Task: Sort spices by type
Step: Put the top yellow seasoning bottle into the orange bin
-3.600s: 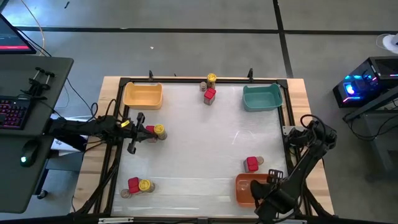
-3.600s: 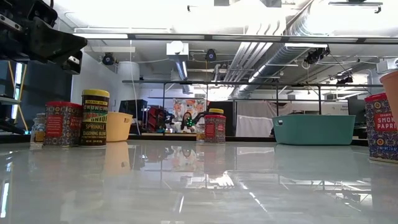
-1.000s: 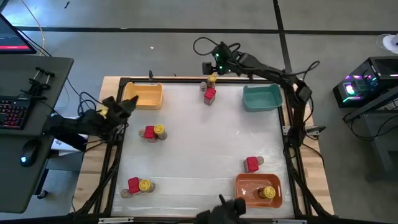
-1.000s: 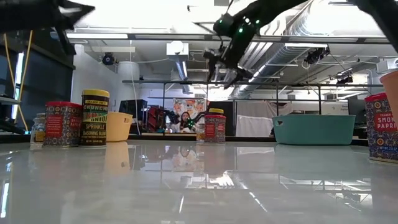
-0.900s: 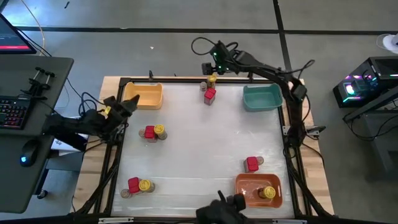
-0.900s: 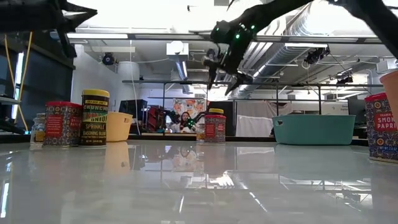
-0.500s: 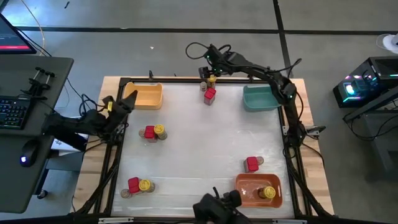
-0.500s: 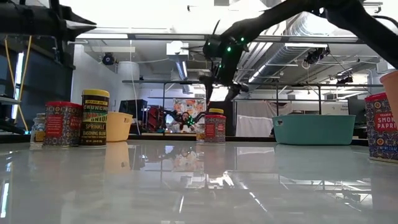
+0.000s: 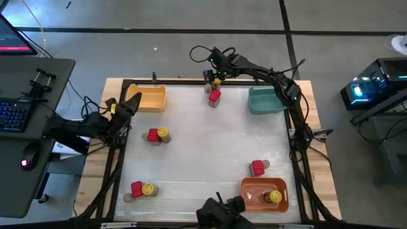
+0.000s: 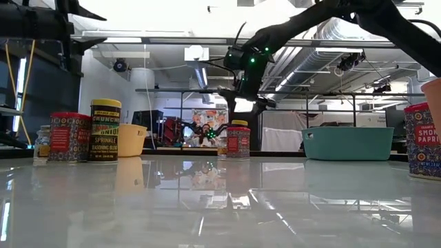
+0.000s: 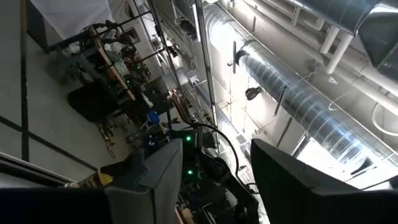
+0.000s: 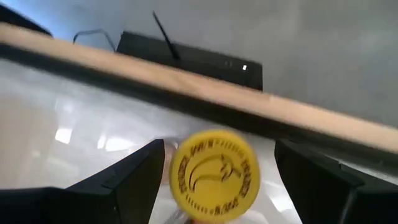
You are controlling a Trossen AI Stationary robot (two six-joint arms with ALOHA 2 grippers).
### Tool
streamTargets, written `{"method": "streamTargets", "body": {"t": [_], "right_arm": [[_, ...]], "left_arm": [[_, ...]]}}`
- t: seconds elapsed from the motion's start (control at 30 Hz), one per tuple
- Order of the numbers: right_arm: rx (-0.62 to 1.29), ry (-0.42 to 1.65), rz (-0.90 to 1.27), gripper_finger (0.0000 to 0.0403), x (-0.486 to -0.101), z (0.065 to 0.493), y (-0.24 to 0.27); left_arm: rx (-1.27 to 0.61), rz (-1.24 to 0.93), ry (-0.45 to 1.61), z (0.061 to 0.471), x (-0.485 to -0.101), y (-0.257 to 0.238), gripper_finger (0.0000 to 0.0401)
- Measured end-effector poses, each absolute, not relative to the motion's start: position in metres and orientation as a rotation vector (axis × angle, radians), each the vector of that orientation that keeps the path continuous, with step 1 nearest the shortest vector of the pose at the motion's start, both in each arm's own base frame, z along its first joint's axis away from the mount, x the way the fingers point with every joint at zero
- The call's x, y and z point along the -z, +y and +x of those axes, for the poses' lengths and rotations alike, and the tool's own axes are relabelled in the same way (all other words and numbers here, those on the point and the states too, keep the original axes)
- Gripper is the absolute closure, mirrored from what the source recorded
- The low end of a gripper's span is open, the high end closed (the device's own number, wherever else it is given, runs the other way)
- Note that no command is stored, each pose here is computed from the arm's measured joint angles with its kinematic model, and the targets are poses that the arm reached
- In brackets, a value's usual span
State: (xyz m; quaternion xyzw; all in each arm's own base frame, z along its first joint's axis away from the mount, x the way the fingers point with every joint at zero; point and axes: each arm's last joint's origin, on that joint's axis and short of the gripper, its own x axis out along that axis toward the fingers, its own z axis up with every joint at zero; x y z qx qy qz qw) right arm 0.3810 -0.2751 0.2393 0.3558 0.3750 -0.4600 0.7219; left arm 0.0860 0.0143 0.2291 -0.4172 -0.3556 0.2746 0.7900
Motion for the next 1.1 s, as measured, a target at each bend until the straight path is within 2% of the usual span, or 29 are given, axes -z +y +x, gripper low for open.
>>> {"method": "streamTargets", "body": {"t": [0.97, 1.1], "right_arm": [[1.032, 0.870, 0.756, 0.0103, -0.225, 0.389, -0.270], [1.024, 0.876, 0.747, 0.0113, -0.225, 0.389, -0.270]], "left_arm": [[-0.603, -0.885, -0.739, 0.087, -0.227, 0.014, 0.0215], [-0.614, -0.886, -0.740, 0.087, -0.227, 0.014, 0.0215]]}}
